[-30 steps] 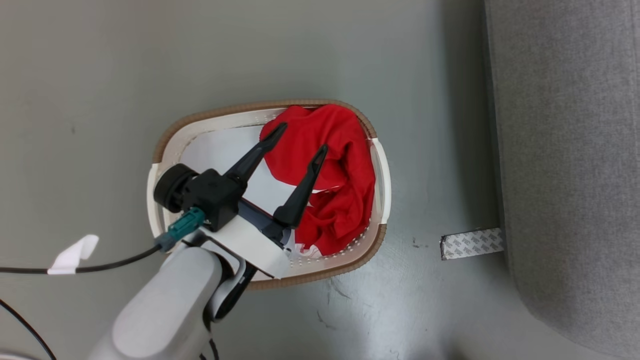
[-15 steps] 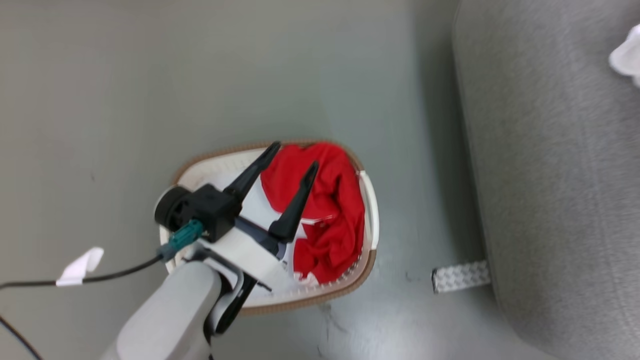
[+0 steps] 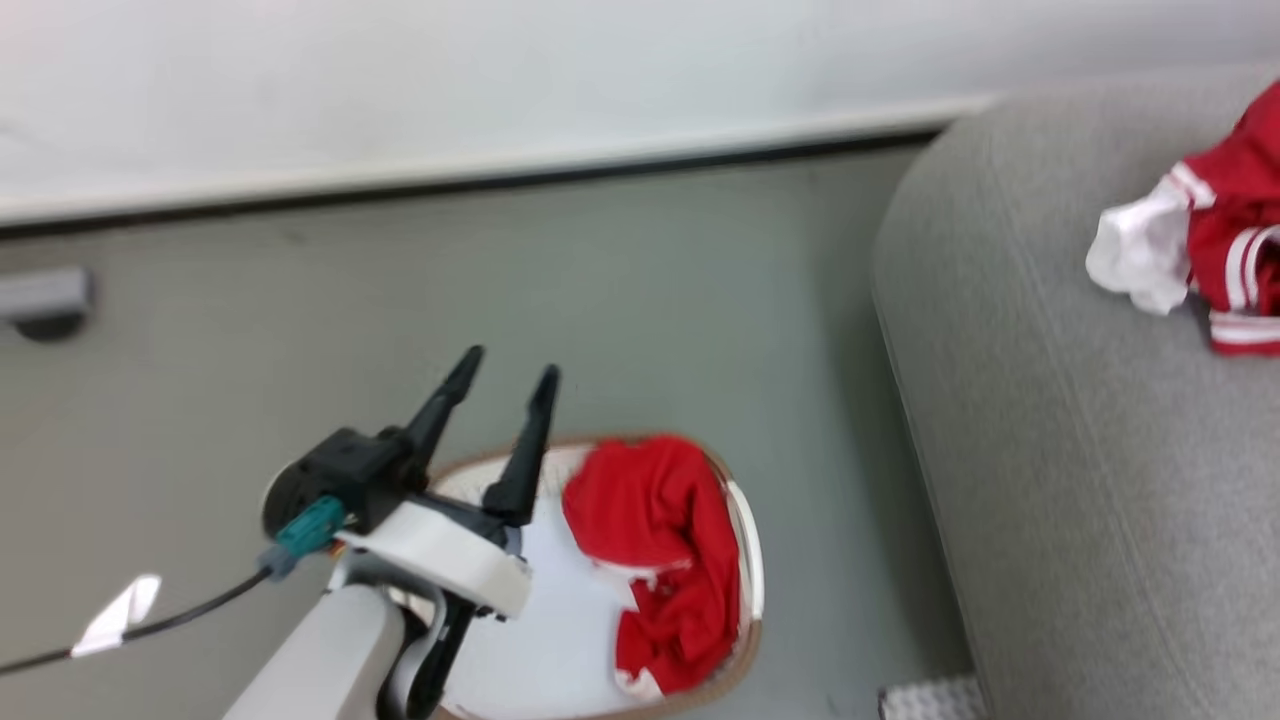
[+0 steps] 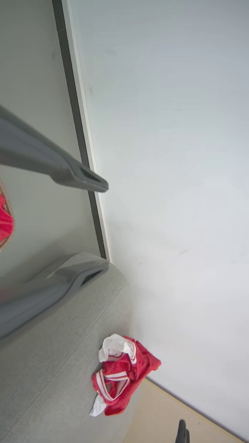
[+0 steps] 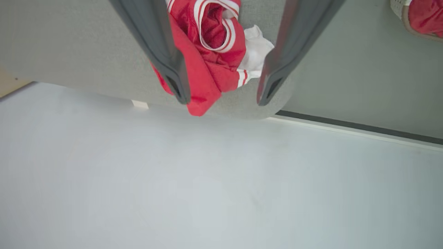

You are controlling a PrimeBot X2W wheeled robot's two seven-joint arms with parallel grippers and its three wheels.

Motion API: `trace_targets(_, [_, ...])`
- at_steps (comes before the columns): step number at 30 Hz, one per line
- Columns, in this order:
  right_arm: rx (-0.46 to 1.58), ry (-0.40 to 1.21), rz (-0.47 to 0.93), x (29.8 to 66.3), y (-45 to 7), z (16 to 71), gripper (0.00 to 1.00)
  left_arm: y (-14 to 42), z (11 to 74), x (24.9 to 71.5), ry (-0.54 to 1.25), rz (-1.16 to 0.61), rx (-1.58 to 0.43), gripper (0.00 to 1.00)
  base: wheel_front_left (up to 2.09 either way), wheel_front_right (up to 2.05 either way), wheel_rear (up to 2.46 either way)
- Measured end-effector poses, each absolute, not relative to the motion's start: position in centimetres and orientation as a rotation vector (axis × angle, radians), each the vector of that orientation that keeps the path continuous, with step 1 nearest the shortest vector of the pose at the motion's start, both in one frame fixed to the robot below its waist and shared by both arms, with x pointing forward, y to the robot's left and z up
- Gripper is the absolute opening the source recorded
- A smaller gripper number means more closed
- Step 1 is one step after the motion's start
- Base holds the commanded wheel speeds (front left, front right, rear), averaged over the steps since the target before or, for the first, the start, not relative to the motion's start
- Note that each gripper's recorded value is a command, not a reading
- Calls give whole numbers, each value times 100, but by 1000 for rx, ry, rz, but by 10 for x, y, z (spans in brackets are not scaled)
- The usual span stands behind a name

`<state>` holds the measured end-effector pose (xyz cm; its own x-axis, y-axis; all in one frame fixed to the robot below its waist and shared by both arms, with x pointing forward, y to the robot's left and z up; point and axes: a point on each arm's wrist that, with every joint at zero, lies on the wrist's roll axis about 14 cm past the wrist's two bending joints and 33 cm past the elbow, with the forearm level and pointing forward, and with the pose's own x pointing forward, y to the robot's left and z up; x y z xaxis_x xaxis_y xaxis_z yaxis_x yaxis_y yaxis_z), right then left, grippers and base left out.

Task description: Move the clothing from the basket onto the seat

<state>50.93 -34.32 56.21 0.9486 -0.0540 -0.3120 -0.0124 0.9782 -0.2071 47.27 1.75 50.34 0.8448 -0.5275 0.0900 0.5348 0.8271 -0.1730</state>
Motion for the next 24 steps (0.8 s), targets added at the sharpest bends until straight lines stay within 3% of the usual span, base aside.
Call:
trace_targets(9, [-160, -41, 192, 488, -261, 637, 100, 79, 544, 444, -131, -389, -169, 100, 0, 0, 0])
trace_targets(15, [-65, -178, 286, 464, -220, 640, 100, 117, 558, 422, -175, -274, -141, 100, 0, 0, 0])
trace_targets(24, [62, -248, 279, 421, -193, 609, 100, 156, 554, 393, -177, -137, -186, 100, 0, 0, 0])
